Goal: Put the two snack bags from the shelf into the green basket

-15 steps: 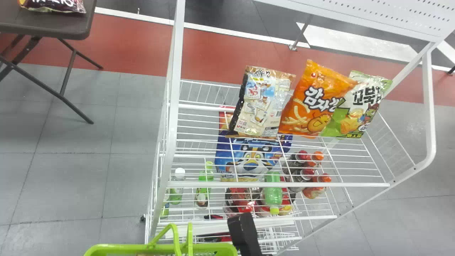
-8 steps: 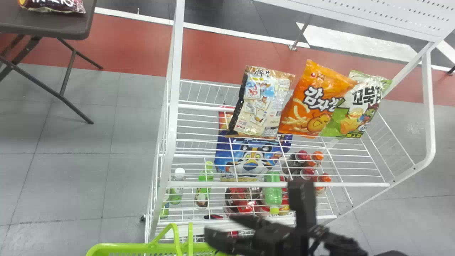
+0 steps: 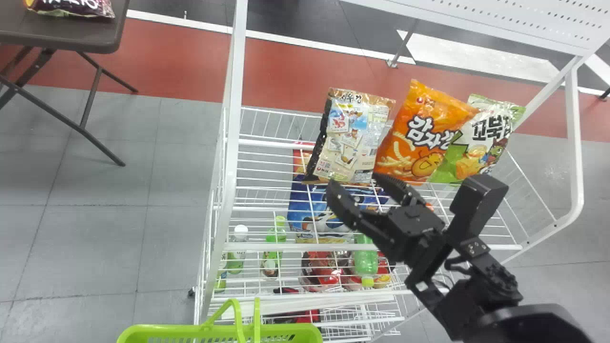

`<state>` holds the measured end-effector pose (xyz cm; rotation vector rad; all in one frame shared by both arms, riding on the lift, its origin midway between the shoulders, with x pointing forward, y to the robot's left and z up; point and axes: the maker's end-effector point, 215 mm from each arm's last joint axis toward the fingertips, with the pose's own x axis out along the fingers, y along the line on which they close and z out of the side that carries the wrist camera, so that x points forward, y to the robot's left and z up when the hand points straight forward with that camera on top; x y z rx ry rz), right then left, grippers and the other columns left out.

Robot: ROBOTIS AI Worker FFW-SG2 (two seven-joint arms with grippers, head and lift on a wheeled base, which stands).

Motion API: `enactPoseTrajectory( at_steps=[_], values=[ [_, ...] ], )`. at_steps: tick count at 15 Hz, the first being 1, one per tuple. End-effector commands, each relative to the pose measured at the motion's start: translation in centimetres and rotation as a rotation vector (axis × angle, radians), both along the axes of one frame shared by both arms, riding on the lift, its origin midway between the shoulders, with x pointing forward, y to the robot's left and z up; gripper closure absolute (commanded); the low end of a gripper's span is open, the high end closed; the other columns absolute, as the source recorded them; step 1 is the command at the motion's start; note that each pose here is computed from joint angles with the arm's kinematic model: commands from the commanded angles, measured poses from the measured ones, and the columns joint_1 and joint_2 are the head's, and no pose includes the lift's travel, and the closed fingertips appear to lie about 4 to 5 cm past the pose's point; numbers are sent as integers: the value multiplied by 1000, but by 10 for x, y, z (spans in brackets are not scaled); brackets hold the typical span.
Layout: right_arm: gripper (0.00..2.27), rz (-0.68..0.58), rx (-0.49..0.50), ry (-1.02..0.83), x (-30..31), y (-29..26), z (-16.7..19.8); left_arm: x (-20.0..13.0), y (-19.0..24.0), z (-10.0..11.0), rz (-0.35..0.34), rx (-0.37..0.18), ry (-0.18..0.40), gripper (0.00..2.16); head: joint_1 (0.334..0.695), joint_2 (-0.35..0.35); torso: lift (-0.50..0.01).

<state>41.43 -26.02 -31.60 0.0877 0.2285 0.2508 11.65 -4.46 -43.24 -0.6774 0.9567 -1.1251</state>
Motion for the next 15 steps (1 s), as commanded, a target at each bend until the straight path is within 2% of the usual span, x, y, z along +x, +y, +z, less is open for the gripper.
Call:
enactPoseTrajectory(
  at_steps=[1, 8, 15],
  values=[
    [80, -39, -14, -94, 25, -17, 10, 0, 0, 1, 0, 0, -1, 1973, 695, -350, -11],
    [83, -134, -60, -46, 72, -57, -35, 0, 0, 0, 0, 0, 0, 1973, 695, -350, -11],
    [83, -140, -97, -27, 116, -59, -51, 1, 2, 0, 3, 4, -1, 1973, 695, -350, -11]
  ],
)
